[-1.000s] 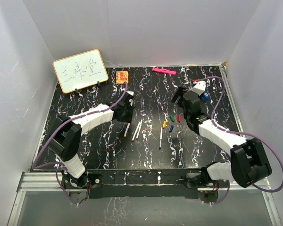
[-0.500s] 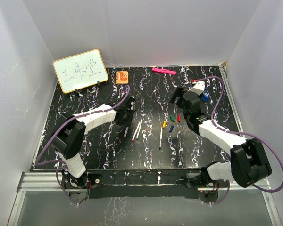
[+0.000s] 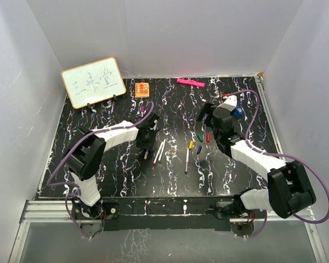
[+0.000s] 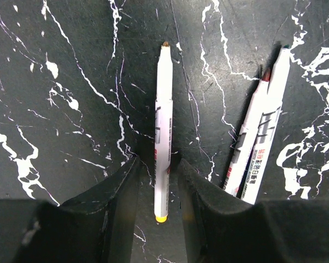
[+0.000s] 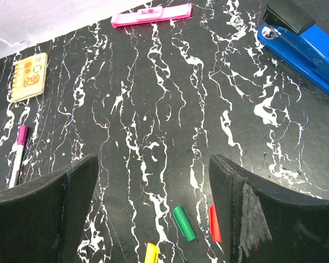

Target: Insert the pens into the pen caps

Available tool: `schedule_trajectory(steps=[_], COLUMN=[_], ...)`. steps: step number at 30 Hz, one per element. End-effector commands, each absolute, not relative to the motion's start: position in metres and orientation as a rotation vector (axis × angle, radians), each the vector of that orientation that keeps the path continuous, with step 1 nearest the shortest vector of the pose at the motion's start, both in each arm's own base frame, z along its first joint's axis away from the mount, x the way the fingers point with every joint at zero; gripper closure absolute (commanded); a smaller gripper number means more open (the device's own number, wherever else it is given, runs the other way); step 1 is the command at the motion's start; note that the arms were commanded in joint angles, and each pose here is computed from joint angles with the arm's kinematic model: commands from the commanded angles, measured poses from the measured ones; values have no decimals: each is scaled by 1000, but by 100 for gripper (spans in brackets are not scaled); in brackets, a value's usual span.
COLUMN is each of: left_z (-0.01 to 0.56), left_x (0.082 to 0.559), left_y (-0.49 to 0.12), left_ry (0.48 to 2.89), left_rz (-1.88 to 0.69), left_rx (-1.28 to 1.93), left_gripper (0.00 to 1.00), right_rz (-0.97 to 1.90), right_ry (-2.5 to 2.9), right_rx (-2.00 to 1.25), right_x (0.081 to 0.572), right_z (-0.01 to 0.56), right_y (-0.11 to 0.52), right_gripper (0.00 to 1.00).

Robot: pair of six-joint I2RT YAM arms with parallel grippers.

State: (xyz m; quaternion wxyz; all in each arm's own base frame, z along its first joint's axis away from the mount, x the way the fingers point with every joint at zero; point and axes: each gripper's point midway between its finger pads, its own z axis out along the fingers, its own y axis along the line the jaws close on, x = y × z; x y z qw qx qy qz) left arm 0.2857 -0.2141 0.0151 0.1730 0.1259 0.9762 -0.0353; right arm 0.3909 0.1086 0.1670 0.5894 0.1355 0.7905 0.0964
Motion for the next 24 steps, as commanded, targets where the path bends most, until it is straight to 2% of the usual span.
schedule_trajectory(steps=[1,13,24], left_z=[14,-4,-28], left_x=[280,271,270], left_y=[-215,-195,-198], left_ry=[2813,2933,2988], left_rz=[-92,100,122], left_rx=[409,541,563], left_gripper=[68,72,77], right_rz=[267,287,279], right_ry=[1766,1755,1761], right_rx=[338,345,345], right_x=[395,397,396], right_z=[186,188,185], right_y=[109,111,111], right_gripper=[20,21,20])
